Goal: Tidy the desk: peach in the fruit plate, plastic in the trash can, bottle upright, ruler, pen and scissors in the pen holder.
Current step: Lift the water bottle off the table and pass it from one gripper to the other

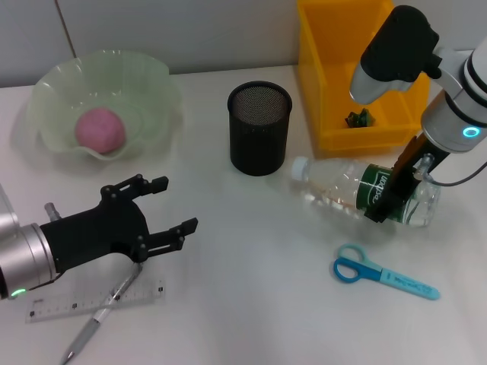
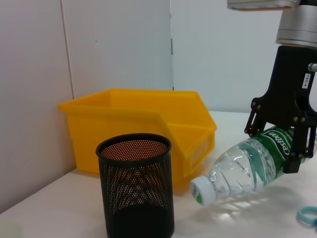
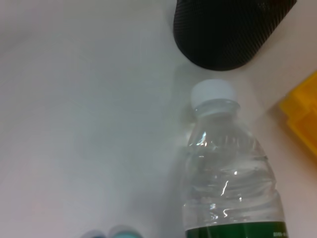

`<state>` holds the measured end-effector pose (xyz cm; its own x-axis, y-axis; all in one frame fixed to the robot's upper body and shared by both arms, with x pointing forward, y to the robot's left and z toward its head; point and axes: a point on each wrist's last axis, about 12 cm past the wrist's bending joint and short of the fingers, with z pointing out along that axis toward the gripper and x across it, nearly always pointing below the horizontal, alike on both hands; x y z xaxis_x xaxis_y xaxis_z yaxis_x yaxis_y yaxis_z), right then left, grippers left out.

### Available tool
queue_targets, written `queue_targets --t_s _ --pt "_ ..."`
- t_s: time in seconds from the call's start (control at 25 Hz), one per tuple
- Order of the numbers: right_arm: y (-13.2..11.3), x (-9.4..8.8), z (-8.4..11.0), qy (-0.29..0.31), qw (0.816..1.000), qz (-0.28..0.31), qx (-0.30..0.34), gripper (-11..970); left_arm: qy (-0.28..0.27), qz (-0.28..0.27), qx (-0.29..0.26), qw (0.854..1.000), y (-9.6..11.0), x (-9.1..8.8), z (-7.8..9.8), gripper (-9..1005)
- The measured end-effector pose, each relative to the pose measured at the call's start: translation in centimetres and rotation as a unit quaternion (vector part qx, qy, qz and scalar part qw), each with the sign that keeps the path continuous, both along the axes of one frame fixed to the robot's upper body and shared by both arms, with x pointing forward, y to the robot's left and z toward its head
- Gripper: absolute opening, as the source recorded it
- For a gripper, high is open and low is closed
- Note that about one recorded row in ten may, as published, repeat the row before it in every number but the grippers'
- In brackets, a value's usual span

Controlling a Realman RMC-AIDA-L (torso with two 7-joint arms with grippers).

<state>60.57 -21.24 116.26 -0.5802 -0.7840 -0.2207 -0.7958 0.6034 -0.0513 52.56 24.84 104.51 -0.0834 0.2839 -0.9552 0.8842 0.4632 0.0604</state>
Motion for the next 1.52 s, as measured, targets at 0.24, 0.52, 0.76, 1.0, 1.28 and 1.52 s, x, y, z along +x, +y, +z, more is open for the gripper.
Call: queue_targets --t_s 0.24,0.52,0.76,1.0,1.28,1.52 --pt "0.2 -0.6 0.6 -0.007 0.999 0.017 0.029 770 -0.003 0.0 -0.001 1.0 -0.1 0.2 0.2 827" --pt "0.1 -2.1 2.0 -0.009 0.995 0.032 0.09 770 -0.011 0.03 -0.021 0.999 1.0 0.3 0.6 827" --pt "-1.1 -3.1 2.9 -0.063 0.984 0.037 0.162 770 -0.029 0.058 -0.06 0.996 2.4 0.3 1.5 827" --pt "-2.8 -4.6 2.0 -0.16 0.939 0.07 0.298 770 -0.041 0.088 -0.159 0.982 3.7 -0.2 2.8 827" --pt "-3.6 -5.7 -1.0 -0.21 0.884 0.1 0.406 770 -0.04 0.088 -0.216 0.972 3.7 -0.9 3.3 826" --pt "-4.0 -6.3 -4.2 -0.225 0.864 0.108 0.438 770 -0.041 0.062 -0.249 0.966 3.3 -1.9 3.5 826"
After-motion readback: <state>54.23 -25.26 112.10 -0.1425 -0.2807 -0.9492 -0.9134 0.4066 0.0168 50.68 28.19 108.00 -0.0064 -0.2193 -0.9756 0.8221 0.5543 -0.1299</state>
